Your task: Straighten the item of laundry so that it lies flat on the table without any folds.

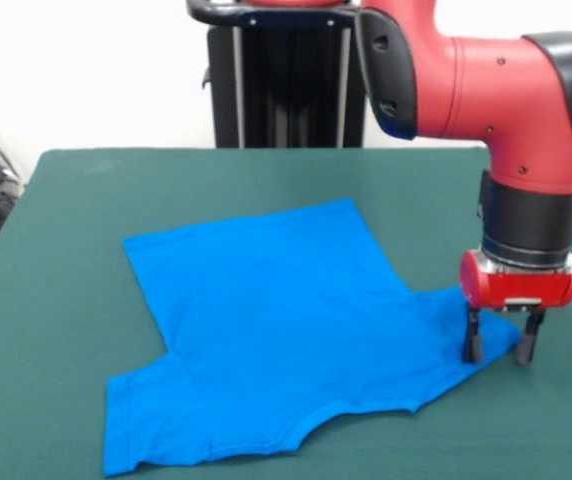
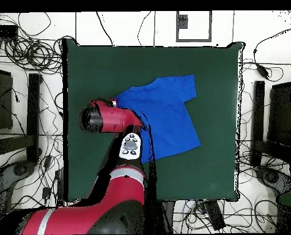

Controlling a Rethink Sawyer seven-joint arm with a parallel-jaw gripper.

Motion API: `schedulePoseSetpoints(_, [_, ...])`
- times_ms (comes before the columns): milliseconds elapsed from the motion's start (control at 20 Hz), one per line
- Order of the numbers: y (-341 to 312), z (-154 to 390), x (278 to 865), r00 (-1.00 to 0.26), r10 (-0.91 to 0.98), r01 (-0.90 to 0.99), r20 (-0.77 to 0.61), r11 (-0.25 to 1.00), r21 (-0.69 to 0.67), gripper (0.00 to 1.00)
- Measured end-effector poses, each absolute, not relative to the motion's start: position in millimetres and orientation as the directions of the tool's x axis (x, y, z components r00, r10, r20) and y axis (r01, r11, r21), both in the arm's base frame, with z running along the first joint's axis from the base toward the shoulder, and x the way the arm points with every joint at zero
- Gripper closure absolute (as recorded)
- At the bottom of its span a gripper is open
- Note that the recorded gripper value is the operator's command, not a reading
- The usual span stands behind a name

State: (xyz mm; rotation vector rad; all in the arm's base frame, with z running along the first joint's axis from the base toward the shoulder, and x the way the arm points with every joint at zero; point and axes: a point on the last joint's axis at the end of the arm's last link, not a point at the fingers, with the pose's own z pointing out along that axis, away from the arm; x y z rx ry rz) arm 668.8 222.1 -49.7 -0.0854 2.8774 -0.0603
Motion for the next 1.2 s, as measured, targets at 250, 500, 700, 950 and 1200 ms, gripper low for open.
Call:
schedulePoseSetpoints(250, [223.4, -26.3, 675.1, -0.958, -0.06, -0.049, -0.282, 0.998, -0.044, 0.0])
schedulePoseSetpoints(500, [225.5, 8.4, 687.0, -0.949, -0.053, -0.044, -0.312, 0.998, -0.036, 0.0])
schedulePoseSetpoints(700, [223.4, 33.9, 693.1, -0.943, -0.045, -0.037, -0.331, 0.999, -0.03, 0.0])
schedulePoseSetpoints(950, [211.5, 55.5, 699.7, -0.936, -0.023, -0.016, -0.351, 1.0, -0.021, 0.0])
schedulePoseSetpoints(1200, [189.3, 54.6, 696.0, -0.941, 0.0, 0.009, -0.337, 1.0, -0.023, 0.0])
